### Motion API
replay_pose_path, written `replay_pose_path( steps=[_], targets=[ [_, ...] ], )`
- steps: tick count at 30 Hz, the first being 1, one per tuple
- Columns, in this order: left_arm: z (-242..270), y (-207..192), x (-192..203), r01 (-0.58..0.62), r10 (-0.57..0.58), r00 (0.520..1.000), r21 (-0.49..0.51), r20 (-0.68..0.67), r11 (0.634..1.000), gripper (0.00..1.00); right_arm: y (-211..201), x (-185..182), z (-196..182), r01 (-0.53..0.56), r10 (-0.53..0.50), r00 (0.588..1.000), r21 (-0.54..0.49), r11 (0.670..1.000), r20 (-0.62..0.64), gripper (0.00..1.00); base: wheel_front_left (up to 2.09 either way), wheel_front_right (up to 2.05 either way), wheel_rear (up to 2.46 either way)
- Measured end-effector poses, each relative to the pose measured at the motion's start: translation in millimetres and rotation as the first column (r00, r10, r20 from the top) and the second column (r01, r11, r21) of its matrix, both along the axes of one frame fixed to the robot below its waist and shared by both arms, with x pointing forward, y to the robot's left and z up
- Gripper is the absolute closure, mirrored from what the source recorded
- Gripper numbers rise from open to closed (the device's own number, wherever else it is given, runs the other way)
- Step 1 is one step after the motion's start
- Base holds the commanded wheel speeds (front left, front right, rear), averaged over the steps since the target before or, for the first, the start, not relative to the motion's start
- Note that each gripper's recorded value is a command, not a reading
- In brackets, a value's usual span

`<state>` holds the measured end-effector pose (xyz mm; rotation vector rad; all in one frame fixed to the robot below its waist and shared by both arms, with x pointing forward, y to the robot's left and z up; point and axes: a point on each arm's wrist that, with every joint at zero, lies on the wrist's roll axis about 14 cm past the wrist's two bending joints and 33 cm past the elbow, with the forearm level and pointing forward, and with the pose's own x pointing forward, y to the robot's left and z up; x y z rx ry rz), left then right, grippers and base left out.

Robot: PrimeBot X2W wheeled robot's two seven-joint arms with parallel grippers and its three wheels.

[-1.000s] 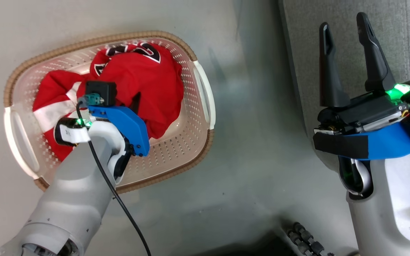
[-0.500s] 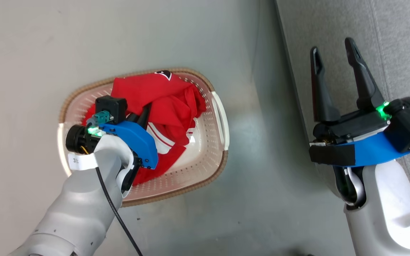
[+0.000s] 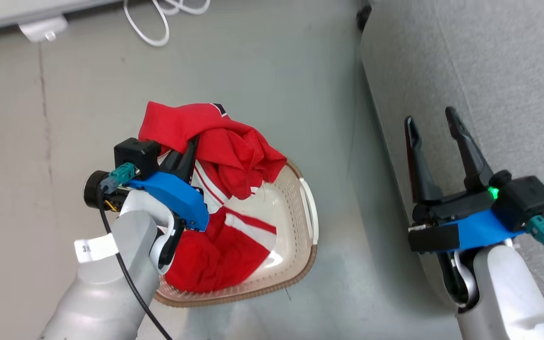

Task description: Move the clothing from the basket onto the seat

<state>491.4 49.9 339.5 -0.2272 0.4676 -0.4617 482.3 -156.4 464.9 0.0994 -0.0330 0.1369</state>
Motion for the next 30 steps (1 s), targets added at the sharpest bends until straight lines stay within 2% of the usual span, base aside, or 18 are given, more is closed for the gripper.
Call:
replay_pose_path(
  steps=[7, 16, 30],
  targets=[
    [70.9, 1.9, 1.8, 0.003, -0.004, 0.981, 0.003, 0.192, 1.000, 1.00, 0.9, -24.5, 27.9, 0.001, -0.001, 0.999, 0.006, 1.000, 0.043, 0.00, 0.00, 0.00, 0.00],
    [160.7, -11.4, -6.6, 0.040, -0.034, 0.912, -0.006, 0.410, 0.999, 1.00, -0.9, -60.5, 49.8, 0.010, -0.011, 0.997, 0.019, 1.000, 0.078, 0.00, 0.00, 0.00, 0.00],
    [241.5, -20.0, -36.5, 0.093, -0.083, 0.803, 0.014, 0.590, 0.996, 1.00, -0.4, -97.7, 62.8, 0.010, -0.014, 0.994, 0.038, 0.999, 0.105, 0.00, 0.00, 0.00, 0.00]
  ],
)
